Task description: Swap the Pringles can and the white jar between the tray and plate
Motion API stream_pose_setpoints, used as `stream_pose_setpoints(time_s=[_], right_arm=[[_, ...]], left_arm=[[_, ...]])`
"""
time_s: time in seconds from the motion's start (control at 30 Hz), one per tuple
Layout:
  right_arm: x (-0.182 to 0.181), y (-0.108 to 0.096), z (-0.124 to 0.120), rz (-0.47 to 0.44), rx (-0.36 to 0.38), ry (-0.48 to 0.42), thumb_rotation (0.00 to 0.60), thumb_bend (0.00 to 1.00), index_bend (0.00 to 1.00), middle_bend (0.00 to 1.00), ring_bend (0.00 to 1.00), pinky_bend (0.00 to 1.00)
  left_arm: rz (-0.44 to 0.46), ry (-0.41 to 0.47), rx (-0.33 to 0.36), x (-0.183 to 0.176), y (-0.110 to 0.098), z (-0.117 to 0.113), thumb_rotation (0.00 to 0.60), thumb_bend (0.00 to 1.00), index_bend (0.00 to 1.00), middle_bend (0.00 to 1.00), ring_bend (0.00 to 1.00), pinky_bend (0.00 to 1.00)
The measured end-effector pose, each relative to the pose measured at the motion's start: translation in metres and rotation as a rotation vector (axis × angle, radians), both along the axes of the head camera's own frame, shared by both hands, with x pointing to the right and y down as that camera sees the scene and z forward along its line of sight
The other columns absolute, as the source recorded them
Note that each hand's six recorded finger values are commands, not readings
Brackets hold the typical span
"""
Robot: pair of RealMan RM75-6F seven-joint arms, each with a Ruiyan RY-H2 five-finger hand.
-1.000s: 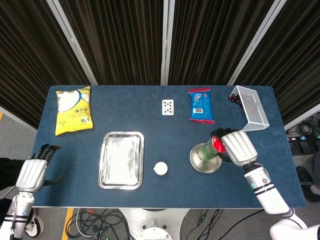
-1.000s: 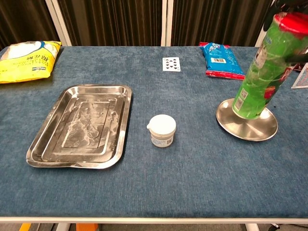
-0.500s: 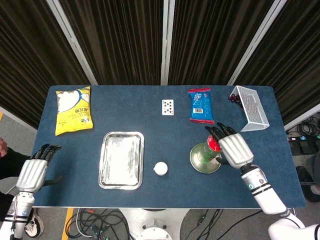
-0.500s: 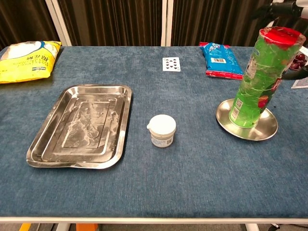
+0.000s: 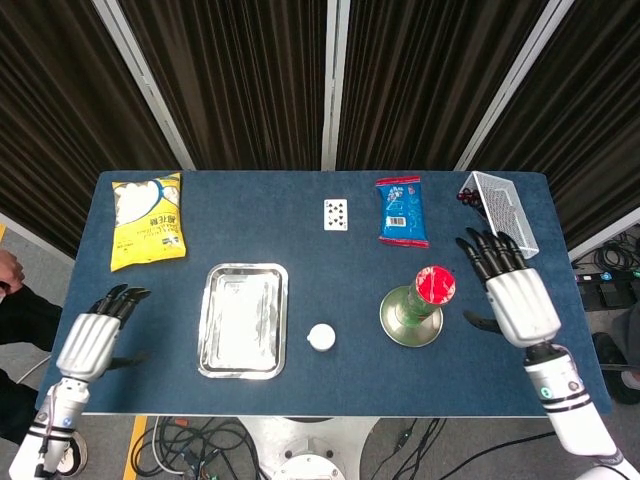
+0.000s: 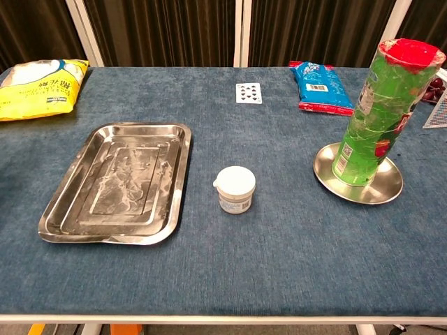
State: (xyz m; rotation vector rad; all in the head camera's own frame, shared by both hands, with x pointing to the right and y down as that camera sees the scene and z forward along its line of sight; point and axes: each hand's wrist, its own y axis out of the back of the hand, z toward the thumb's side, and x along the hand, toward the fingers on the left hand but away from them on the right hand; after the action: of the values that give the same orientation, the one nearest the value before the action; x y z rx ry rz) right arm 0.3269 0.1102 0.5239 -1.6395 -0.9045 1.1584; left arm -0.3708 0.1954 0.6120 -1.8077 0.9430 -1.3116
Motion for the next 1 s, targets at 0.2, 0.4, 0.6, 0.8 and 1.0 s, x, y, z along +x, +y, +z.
stream_pose_setpoints(time_s=[0.2, 0.4, 0.6, 0.8, 1.0], right_arm=[[0.046, 0.024, -0.012, 0.123, 0.034, -0.038, 0.600, 0.00, 0.00, 0.00, 0.00, 0.00], [0.078, 0.039, -0.001, 0.188, -0.001, -0.040, 0.600, 0.00, 0.00, 0.00, 0.00, 0.00], [0.091, 0.041, 0.003, 0.217, -0.004, -0.060, 0.600, 0.00, 0.00, 0.00, 0.00, 0.00], [0.100, 0.040, 0.000, 0.246, 0.010, -0.074, 0.600, 0.00, 0.00, 0.00, 0.00, 0.00], [0.112, 0.042, -0.001, 0.278, 0.012, -0.076, 0.600, 0.00, 0.00, 0.00, 0.00, 0.00]], left_arm=[[0.118, 0.096, -0.023, 0.054, -0.004, 0.012, 0.600, 0.06, 0.16, 0.15, 0.08, 0.27], [0.247, 0.171, -0.037, 0.113, -0.011, 0.023, 0.600, 0.06, 0.16, 0.15, 0.08, 0.27], [0.361, 0.209, -0.041, 0.162, -0.021, 0.031, 0.600, 0.06, 0.16, 0.15, 0.08, 0.27], [0.454, 0.239, -0.062, 0.203, -0.023, 0.041, 0.600, 0.06, 0.16, 0.15, 0.08, 0.27], [0.525, 0.248, -0.081, 0.234, -0.019, 0.056, 0.600, 0.06, 0.17, 0.17, 0.08, 0.27]])
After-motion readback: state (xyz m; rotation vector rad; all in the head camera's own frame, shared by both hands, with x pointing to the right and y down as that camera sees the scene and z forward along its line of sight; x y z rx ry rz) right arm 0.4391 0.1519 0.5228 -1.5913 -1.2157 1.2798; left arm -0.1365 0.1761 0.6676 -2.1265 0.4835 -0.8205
